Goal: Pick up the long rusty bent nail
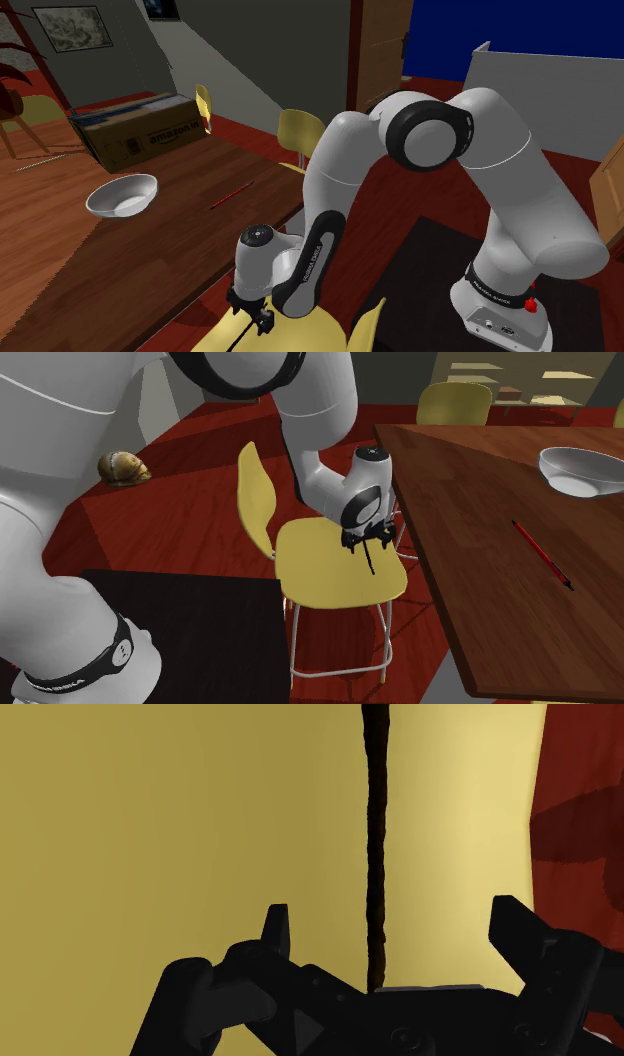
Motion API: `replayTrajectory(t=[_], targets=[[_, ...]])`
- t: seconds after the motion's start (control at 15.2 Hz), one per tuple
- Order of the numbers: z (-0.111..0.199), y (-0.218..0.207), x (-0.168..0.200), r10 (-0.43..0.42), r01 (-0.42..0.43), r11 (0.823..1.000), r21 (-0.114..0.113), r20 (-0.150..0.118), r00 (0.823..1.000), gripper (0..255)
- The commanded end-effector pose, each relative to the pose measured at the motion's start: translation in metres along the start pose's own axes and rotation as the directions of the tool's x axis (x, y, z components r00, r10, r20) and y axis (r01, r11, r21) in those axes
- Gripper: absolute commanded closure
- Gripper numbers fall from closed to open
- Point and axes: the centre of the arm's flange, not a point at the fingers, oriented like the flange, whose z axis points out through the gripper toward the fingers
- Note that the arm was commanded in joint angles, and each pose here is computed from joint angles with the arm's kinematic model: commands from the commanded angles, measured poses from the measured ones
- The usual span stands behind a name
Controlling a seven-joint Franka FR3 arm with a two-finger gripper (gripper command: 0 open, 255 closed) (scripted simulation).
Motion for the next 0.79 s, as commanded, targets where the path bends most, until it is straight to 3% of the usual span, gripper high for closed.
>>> replayTrajectory(t=[0.0,0.2,0.26,0.73], targets=[[0.0102,0.0022,0.0014,0.0,0.0,1.0,0.0,0.0,1.0,0],[0.0132,0.0027,0.0019,0.0,0.0,1.0,0.0,0.0,1.0,0],[0.0132,0.0025,0.0017,0.0,0.0,1.0,0.0,0.0,1.0,255],[0.0124,0.0025,0.0012,0.0,0.0,1.0,0.001,0.0,1.0,255]])
